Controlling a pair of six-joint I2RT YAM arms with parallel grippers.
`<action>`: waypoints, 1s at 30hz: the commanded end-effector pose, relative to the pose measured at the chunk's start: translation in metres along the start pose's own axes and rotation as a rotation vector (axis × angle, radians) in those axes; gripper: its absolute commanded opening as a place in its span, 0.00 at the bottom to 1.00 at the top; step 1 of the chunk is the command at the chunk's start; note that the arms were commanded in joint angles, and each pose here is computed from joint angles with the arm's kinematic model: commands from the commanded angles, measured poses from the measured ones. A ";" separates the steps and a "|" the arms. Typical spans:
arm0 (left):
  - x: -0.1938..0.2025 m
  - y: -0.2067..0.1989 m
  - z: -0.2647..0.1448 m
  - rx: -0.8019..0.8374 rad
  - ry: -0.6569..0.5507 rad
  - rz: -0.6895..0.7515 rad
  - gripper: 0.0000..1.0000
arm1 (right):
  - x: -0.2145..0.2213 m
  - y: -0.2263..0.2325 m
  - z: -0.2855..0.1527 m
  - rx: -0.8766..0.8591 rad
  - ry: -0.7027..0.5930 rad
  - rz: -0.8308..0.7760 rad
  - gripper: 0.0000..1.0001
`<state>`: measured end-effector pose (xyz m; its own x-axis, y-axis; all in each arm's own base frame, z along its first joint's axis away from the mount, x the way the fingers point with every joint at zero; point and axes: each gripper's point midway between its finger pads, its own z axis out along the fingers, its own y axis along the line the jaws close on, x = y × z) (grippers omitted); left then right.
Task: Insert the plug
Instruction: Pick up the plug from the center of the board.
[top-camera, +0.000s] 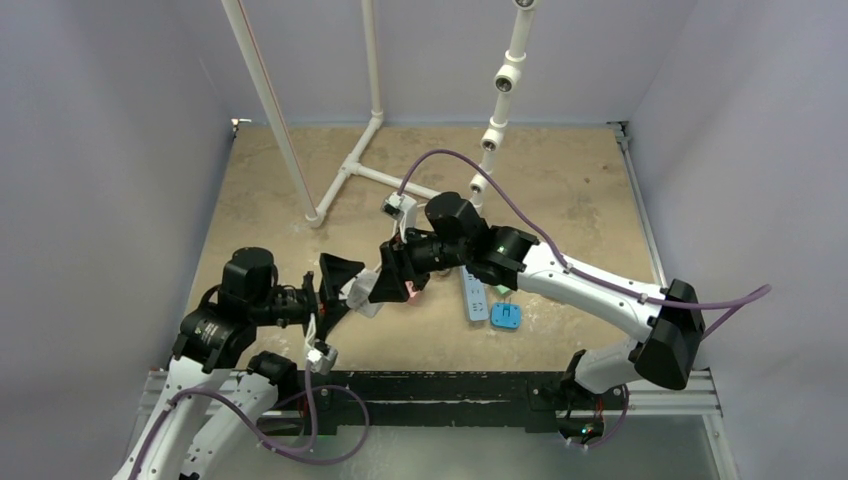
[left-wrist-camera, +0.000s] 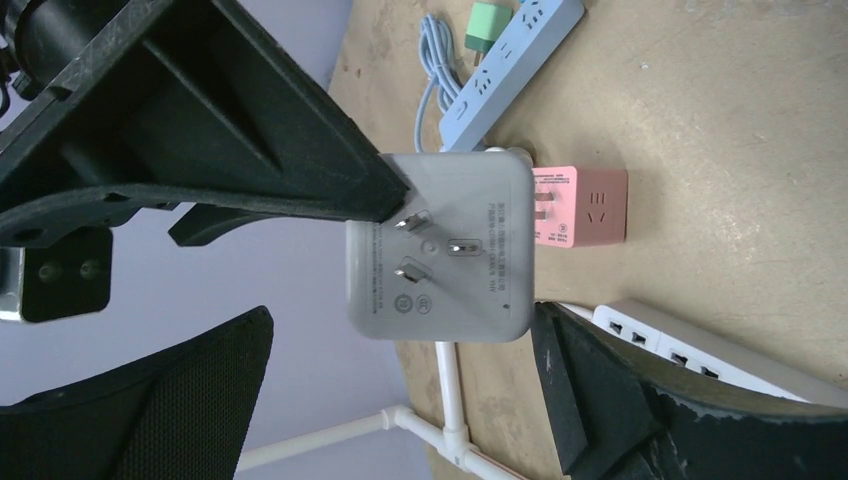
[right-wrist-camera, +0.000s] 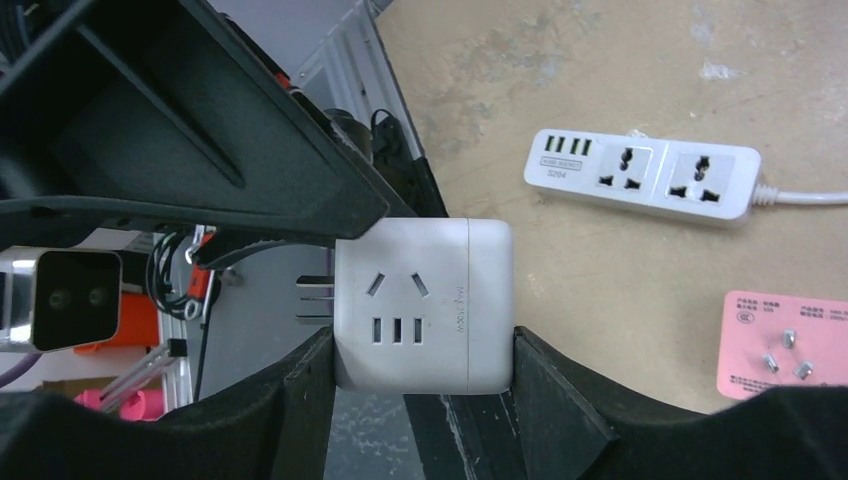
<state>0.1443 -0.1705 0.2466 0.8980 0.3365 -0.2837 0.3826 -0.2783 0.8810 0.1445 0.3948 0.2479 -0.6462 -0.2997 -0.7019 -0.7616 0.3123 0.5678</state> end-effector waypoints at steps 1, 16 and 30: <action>-0.014 0.002 -0.002 0.031 -0.060 0.037 0.99 | -0.037 0.032 -0.008 -0.110 -0.100 -0.077 0.15; -0.013 0.012 0.000 0.046 -0.078 -0.099 0.14 | -0.056 0.024 0.010 -0.098 -0.162 -0.072 0.33; 0.036 0.043 0.022 -0.237 0.043 -1.262 0.00 | -0.102 -0.014 -0.082 0.185 -0.397 -0.201 0.99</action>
<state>0.1795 -0.1748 0.2418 0.2891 0.4755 -0.8309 0.9004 0.1598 0.4047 0.2095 0.3741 0.3010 -0.5521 -0.0908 -0.8289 -0.7840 0.3948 0.4790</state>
